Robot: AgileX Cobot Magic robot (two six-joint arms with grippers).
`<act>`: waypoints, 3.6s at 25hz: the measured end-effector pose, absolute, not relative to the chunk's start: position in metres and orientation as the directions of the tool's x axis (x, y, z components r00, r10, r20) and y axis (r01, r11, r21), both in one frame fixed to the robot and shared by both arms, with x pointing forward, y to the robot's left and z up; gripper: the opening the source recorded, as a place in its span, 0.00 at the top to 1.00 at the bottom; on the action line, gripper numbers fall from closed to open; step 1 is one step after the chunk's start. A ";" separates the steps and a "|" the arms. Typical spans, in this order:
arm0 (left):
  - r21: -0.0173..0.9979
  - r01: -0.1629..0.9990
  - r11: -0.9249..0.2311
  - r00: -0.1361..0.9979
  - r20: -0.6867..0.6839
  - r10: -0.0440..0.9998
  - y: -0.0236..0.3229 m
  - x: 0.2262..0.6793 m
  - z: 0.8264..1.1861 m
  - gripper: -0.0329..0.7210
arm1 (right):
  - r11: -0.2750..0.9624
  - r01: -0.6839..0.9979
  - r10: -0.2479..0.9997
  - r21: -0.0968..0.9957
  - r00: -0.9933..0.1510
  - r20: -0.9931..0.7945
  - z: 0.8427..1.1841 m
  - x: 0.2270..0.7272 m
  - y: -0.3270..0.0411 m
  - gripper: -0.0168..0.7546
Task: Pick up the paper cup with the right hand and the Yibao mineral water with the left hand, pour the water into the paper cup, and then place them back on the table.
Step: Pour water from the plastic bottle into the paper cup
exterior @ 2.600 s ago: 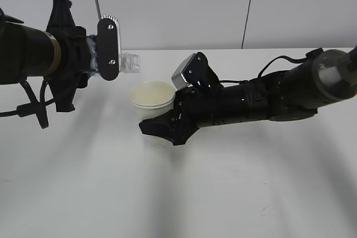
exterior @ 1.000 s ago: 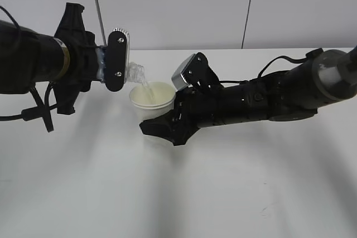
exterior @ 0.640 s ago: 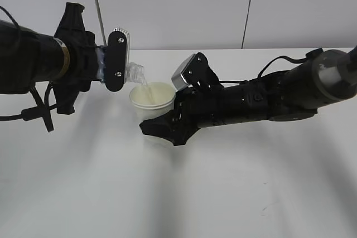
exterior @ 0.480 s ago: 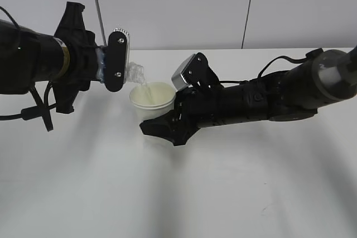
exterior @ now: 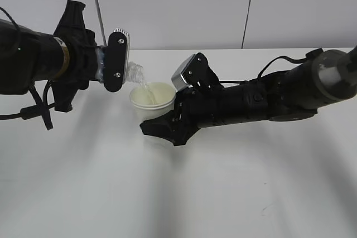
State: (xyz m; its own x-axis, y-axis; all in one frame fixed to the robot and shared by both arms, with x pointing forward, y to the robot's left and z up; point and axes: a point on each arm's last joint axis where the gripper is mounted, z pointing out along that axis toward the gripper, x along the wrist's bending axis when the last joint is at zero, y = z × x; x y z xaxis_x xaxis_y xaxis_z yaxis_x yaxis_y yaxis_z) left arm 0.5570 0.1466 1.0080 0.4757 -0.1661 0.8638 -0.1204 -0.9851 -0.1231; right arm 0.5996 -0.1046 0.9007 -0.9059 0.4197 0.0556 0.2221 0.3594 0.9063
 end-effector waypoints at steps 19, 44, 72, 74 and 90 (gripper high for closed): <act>-0.122 -0.114 -0.986 0.475 0.865 -0.162 0.147 0.557 1.008 0.50 | 0.362 0.225 0.422 0.905 -0.905 0.056 0.900 0.600 -0.105 0.26; 0.070 -0.015 -0.997 0.524 0.850 0.052 0.146 0.555 1.005 0.51 | 0.364 0.222 0.422 0.904 -0.905 0.053 0.900 0.600 -0.105 0.26; 0.719 0.341 -0.605 0.540 0.377 0.753 0.144 0.557 0.999 0.51 | 0.377 0.263 0.468 0.888 -0.881 0.063 0.897 0.603 -0.108 0.26; 0.739 0.348 -0.577 0.542 0.344 0.767 0.150 0.561 1.000 0.51 | 0.376 0.265 0.469 0.888 -0.881 0.064 0.897 0.603 -0.108 0.26; 0.892 0.307 -0.332 0.621 0.077 0.780 0.215 0.587 1.006 0.51 | 0.328 0.250 0.521 0.911 -0.852 0.046 0.901 0.609 -0.108 0.26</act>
